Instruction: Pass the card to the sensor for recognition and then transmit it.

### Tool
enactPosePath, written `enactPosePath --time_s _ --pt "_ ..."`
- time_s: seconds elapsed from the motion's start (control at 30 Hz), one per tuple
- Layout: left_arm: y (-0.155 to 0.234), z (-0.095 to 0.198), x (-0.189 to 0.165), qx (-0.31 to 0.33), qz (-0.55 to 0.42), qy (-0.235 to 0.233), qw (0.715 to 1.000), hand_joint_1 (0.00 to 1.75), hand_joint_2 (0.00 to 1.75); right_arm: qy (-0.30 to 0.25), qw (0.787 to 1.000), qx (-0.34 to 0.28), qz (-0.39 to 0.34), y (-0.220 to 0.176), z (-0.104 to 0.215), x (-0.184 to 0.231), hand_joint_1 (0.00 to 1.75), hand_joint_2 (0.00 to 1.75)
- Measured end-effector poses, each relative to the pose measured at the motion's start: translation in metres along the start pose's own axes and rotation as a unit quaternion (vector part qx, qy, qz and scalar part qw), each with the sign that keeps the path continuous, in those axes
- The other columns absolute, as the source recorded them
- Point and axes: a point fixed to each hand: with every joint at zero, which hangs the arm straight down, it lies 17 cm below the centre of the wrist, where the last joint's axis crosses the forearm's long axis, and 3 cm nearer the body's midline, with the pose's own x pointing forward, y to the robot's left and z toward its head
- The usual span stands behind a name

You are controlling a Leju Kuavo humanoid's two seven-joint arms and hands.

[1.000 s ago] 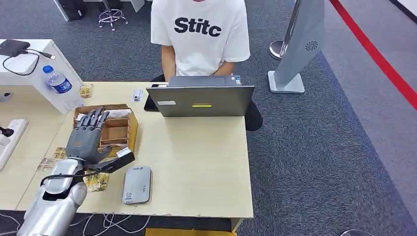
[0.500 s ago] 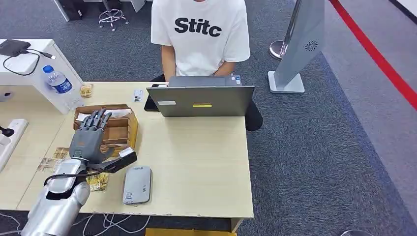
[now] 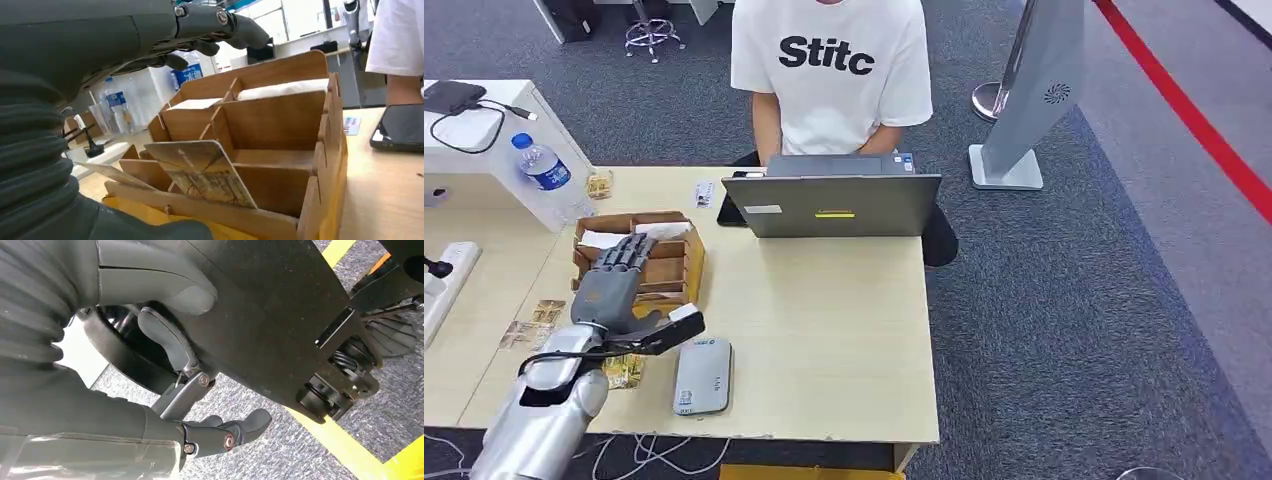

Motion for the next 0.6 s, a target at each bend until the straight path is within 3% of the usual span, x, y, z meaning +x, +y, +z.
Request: enactPosePath --time_s 0.57,0.6 --pt "-0.0055 0.0049 -0.0094 -0.009 -0.006 0.006 1.000 0.00 1.75 0.001 1.000 0.000 0.000 0.0000 0.0000 -0.0002 0.00 1.75" --pt "-0.0063 0.0054 -0.0095 -0.010 -0.007 0.006 1.000 1.52 1.75 0.001 1.000 0.000 0.000 0.0000 0.0000 -0.0003 0.00 1.75"
